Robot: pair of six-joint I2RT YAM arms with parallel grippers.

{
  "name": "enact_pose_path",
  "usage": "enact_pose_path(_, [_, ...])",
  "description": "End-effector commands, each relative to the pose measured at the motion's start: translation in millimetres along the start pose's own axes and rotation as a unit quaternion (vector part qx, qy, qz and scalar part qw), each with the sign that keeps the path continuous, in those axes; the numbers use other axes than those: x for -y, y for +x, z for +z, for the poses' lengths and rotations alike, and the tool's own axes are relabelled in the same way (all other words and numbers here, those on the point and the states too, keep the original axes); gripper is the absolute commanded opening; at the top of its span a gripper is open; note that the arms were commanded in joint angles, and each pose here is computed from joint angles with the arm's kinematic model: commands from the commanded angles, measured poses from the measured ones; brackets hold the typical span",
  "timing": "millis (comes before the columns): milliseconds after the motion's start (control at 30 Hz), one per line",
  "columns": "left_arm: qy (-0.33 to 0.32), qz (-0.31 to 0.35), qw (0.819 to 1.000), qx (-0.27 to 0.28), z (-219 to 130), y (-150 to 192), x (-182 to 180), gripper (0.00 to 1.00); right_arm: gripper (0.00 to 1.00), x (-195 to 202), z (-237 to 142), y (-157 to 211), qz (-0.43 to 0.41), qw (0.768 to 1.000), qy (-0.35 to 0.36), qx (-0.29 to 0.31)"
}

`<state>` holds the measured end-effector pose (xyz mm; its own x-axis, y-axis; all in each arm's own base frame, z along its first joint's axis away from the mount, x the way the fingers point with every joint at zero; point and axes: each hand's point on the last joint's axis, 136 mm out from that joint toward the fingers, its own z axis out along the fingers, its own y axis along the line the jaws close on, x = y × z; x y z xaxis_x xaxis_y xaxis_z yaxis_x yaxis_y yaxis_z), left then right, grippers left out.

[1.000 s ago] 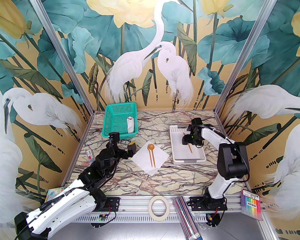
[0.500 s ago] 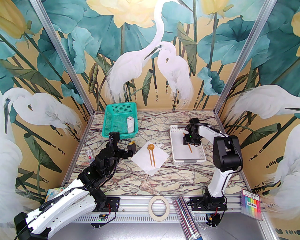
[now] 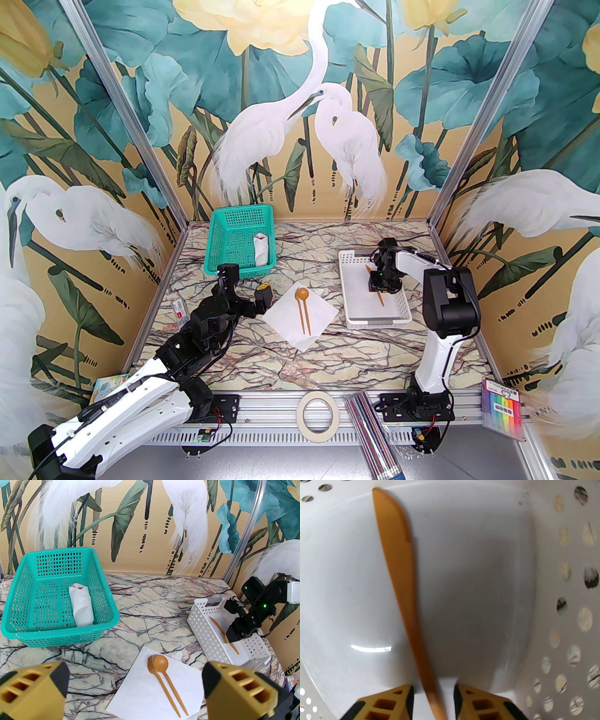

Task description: Place the utensils on the paper napkin and roll it up

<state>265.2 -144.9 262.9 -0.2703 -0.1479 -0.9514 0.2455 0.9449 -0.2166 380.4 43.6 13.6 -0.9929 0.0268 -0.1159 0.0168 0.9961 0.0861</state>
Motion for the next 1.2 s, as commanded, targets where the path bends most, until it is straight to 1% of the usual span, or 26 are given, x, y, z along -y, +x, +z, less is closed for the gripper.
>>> enact_pose_path(0, [-0.008, 0.000, 1.000, 0.005, -1, -7, -2, 1.00, 0.31, 0, 19, 11, 0.010, 0.999, 0.000, -0.033])
enact_pose_path(233, [-0.008, 0.001, 1.000, 0.007, -2, -9, -2, 0.99, 0.21, 9, 20, 15, 0.008, 0.999, 0.023, -0.033])
enact_pose_path(367, [-0.008, 0.001, 1.000, 0.006, -2, -9, -3, 0.99, 0.17, 10, 14, 12, 0.008, 0.999, 0.028, -0.022])
enact_pose_path(800, [-0.008, -0.002, 1.000, 0.005, -2, -8, -2, 0.99, 0.17, 1, -18, 4, 0.011, 1.000, 0.009, 0.025])
enact_pose_path(1167, [0.005, -0.015, 1.000, -0.027, 7, 18, 1, 0.99, 0.17, -12, -60, 6, 0.016, 0.997, -0.021, 0.069])
